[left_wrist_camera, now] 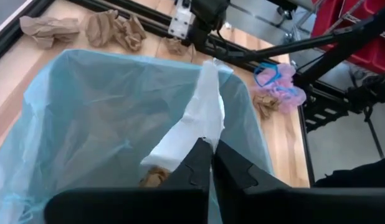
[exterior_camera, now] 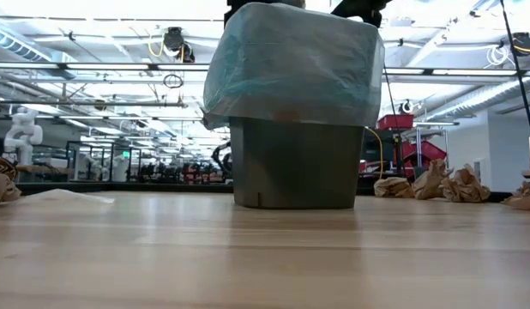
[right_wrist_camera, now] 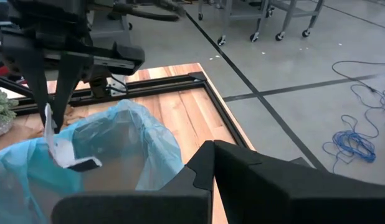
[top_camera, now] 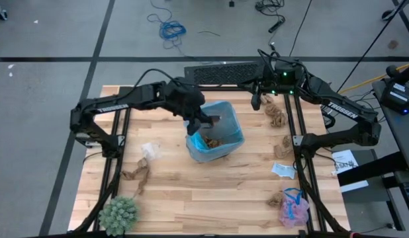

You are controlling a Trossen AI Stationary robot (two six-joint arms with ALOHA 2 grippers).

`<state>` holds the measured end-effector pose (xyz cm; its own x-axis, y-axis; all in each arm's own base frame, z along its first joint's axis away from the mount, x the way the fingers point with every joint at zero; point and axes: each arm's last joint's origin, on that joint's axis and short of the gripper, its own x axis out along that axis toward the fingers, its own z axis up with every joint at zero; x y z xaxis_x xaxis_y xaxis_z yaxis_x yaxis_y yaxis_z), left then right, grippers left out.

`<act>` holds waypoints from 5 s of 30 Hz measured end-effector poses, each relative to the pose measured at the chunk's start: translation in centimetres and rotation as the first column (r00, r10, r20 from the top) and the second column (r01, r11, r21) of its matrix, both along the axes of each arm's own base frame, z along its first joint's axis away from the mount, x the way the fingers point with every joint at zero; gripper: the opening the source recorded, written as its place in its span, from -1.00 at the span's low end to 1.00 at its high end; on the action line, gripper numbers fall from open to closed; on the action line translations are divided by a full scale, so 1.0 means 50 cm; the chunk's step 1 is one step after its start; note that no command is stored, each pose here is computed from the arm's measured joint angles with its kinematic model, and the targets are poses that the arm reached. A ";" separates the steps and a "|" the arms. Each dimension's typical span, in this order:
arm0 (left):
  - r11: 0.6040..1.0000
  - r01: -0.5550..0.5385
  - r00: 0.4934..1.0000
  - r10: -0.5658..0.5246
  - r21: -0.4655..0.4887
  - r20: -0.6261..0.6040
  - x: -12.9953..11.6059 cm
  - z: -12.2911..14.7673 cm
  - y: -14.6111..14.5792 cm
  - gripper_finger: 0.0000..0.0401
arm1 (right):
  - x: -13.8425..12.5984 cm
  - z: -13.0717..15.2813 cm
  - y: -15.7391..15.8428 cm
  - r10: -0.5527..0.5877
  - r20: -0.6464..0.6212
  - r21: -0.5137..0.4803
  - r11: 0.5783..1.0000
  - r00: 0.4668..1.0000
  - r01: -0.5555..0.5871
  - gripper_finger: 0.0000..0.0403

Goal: Pick and place trash into bin
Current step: Put the white paper into the brown trash bin, then put the transparent plastic into the brown trash bin

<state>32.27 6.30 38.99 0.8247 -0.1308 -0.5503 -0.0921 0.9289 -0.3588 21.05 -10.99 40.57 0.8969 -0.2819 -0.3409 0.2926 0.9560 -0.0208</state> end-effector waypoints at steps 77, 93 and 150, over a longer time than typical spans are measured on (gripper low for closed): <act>0.903 -0.420 0.537 0.326 0.089 -0.778 -0.220 -0.370 -0.221 -0.53 | -0.001 -0.003 0.001 0.031 -0.041 -0.074 0.997 0.999 -0.034 -1.00; 0.951 -0.174 0.337 0.302 0.256 -0.892 -0.182 -0.499 -0.243 -0.17 | -0.001 -0.002 0.001 0.026 -0.035 -0.061 0.998 0.999 -0.028 -1.00; 0.872 -0.291 0.350 0.480 0.393 -0.805 -0.080 -0.441 -0.249 -0.14 | 0.000 0.001 0.000 0.034 -0.025 -0.096 0.995 0.999 -0.037 -0.97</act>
